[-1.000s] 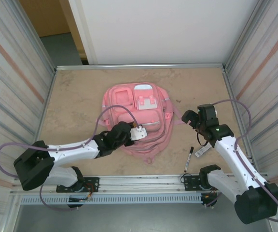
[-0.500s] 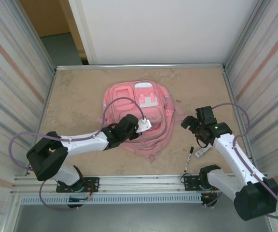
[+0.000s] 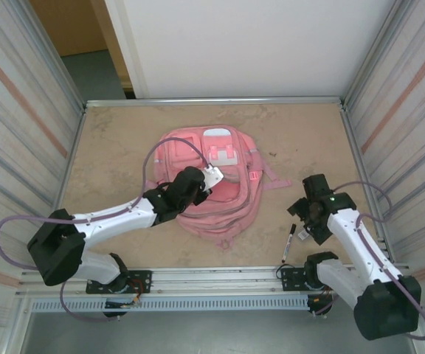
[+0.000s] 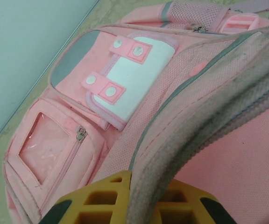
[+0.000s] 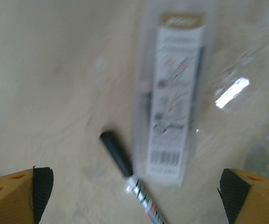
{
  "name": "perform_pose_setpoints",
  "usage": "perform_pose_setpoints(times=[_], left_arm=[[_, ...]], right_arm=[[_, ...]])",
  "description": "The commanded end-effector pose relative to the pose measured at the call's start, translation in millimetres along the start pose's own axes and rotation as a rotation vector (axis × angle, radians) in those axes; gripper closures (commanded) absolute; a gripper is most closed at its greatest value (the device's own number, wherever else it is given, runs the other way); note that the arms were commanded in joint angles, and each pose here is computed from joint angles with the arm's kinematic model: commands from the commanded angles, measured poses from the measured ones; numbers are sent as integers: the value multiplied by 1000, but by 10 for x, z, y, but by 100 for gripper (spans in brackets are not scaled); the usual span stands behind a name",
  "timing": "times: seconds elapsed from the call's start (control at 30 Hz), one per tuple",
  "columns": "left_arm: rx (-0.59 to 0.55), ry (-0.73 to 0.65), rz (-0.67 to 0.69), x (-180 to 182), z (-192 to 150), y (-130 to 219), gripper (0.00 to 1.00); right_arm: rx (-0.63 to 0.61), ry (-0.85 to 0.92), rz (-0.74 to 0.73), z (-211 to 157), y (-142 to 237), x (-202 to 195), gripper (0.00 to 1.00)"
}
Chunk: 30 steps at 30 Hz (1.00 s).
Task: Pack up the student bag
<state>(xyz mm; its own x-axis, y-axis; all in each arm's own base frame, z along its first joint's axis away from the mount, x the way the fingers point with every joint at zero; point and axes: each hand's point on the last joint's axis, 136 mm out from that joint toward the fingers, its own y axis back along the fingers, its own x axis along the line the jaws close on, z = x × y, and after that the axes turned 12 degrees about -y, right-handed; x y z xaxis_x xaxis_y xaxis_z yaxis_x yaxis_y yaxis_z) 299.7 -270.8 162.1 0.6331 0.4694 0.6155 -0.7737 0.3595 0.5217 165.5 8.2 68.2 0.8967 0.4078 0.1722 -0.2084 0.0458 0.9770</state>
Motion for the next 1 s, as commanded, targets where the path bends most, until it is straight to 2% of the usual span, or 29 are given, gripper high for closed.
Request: perform_pose_setpoints(times=[0.0,0.1,0.17,0.3,0.6,0.8,0.97], left_arm=[[-73,133,64,323,275,162,100],[-84,139,32,318,354,190,100],[-94,152,25,307,368,195,100],[-114,166,5,263,385,196,100],[-118,173,-7,229,330,251,100],[-125,182,6,239,281,295,100],[-133,182,-17,216,323,298,100]], right_arm=[[43,-74,-28,50,-128,-61,6],[92,-82,-81,-8,-301,-123,9],[128,-86,-79,-83,-411,-131,15],[139,-110,-104,-125,-515,-207,23],[137,-204,-22,-126,-581,-114,49],[144,-222,45,-125,-430,0,52],[135,-267,175,-128,-97,156,52]])
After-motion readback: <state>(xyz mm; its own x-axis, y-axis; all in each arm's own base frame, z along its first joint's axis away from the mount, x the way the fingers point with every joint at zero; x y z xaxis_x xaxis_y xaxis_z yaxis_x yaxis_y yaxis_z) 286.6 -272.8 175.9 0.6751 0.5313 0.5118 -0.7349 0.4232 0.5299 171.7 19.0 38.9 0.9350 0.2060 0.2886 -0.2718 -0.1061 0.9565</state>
